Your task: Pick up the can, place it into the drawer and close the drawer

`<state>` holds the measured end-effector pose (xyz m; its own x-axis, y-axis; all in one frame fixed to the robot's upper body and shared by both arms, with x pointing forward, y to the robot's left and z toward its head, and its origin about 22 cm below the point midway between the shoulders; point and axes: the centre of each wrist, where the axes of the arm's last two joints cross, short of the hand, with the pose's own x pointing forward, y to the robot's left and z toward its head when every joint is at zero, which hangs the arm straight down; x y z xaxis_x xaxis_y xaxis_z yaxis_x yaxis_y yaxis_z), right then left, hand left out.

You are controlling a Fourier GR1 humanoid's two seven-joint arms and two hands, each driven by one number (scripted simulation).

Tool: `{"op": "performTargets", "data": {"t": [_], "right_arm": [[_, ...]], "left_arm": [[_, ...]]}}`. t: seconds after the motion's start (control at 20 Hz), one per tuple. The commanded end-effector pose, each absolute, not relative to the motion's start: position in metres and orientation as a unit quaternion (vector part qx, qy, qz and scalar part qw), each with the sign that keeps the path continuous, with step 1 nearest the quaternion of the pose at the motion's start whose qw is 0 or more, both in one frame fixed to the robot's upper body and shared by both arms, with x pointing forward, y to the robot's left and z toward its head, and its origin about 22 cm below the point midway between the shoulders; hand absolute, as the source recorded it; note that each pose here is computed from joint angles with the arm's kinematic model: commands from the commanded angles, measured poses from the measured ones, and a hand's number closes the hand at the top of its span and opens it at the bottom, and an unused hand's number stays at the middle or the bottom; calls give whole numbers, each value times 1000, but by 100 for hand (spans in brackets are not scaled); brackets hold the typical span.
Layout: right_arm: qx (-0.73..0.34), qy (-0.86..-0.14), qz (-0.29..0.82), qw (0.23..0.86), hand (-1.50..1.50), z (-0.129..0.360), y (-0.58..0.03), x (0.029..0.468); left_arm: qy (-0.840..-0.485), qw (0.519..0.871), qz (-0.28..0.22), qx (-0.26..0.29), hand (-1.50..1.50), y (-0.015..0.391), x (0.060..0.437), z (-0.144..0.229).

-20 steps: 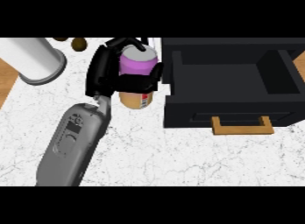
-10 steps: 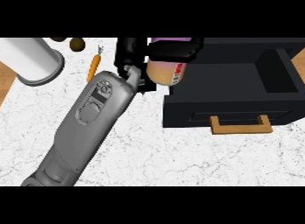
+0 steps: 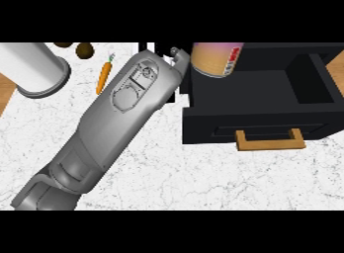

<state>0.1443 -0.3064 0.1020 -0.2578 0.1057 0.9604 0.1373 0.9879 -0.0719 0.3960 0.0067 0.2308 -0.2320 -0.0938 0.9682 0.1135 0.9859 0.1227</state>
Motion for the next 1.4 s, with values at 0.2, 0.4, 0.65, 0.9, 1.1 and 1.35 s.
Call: {"op": "performTargets", "data": {"t": [0.2, 0.4, 0.65, 0.9, 1.1, 1.35], "right_arm": [[-81, -795, -10, 601, -150, 97, -320, 151], [-77, -794, 1, 602, -150, 102, -302, 177], [-78, -792, -3, 606, -150, 95, -310, 162], [-77, -799, -4, 597, -150, 106, -301, 171], [-65, -801, 0, 595, -150, 106, -299, 169], [-68, -802, 2, 593, -150, 108, -301, 171]], "left_arm": [[-779, 619, -97, 19, 150, -25, 397, 241], [-776, 622, -102, 22, 150, -22, 409, 236], [-766, 632, -114, 31, 150, -29, 416, 251], [-761, 636, -120, 43, 150, -17, 426, 218], [-771, 623, -109, 76, 150, -17, 427, 209], [-774, 615, -115, 97, 150, -12, 431, 198]]}}
